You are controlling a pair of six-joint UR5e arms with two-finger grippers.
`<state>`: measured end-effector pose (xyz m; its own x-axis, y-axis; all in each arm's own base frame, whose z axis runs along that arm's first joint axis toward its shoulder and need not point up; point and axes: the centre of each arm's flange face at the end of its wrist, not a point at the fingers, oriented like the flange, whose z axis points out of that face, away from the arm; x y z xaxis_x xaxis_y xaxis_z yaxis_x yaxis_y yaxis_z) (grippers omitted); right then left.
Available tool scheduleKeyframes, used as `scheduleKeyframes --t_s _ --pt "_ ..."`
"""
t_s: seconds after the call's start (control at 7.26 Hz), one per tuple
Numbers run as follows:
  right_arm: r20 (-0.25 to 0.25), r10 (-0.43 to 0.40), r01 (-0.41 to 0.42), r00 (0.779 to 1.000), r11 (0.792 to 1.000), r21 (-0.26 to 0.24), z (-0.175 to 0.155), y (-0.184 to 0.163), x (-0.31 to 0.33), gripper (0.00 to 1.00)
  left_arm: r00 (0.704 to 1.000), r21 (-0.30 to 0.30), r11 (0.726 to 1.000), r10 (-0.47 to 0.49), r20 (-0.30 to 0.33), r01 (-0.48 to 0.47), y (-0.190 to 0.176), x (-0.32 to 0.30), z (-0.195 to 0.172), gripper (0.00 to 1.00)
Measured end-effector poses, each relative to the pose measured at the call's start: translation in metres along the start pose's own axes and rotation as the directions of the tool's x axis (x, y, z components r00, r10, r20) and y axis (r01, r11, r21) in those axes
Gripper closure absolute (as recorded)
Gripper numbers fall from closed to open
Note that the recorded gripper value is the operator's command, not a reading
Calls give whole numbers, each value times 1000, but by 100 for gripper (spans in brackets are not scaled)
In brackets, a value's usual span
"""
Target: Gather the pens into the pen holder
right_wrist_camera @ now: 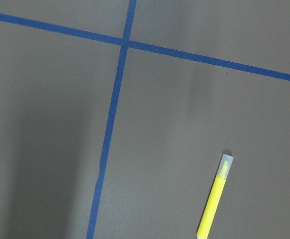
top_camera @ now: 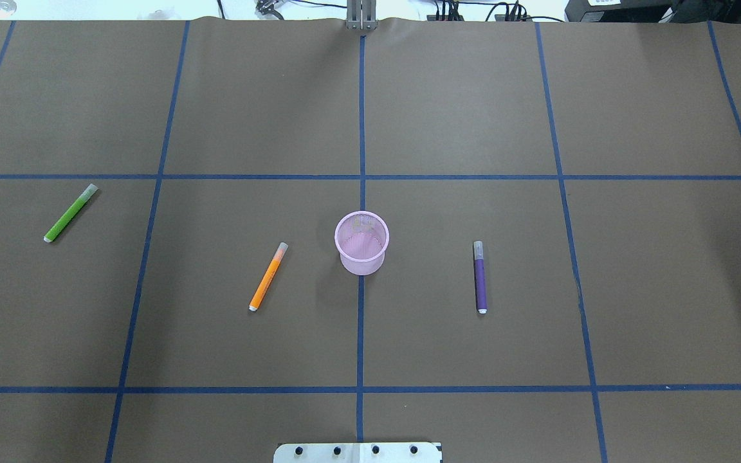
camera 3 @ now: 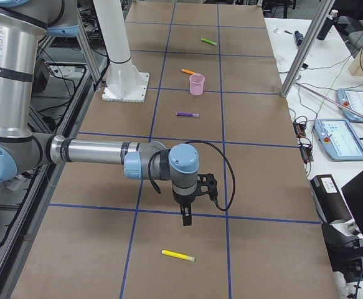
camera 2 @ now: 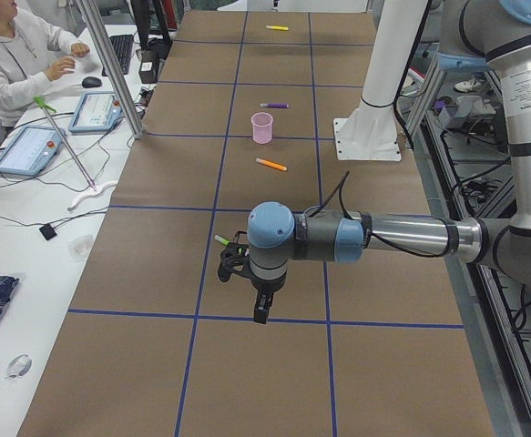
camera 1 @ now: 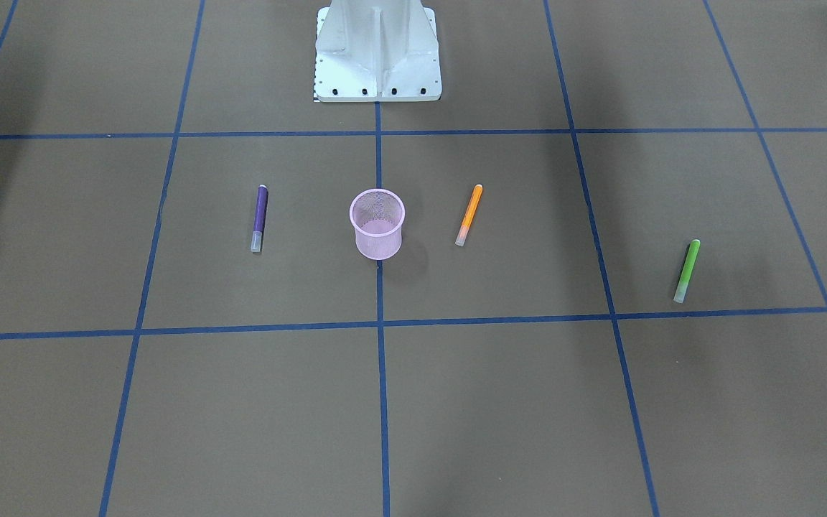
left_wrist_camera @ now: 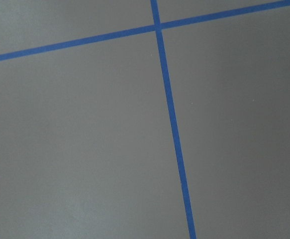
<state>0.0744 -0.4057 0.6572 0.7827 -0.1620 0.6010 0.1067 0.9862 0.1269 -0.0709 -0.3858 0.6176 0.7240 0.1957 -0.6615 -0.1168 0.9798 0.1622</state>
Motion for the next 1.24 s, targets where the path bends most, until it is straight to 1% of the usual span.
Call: scheduleKeyframes --t_s 0.41,0.55,0.69,0.83,0.96,1.1,1.24 --pt "1 -13 13 1000 1000 13 -5 -4 -4 0 999 39 998 42 9 -43 -10 17 -18 0" --pt "-3 -24 24 1000 999 28 -10 -10 -7 0 997 70 995 69 16 -70 -20 23 -26 0" --pt "-10 -45 45 999 997 56 -15 -18 -9 0 994 119 987 110 29 -113 -34 30 -36 0" --pt "-14 -60 61 998 995 79 -12 -24 -6 0 985 180 968 166 50 -172 -55 39 -49 0" --pt "-3 -58 58 998 995 80 1 -24 3 0 974 232 946 214 71 -225 -82 46 -60 0" --pt "15 -53 52 998 996 77 20 -18 15 0 967 253 933 243 78 -255 -103 49 -63 0" --pt "36 -36 33 999 997 74 45 -10 32 0 962 258 927 262 78 -273 -115 53 -61 0"
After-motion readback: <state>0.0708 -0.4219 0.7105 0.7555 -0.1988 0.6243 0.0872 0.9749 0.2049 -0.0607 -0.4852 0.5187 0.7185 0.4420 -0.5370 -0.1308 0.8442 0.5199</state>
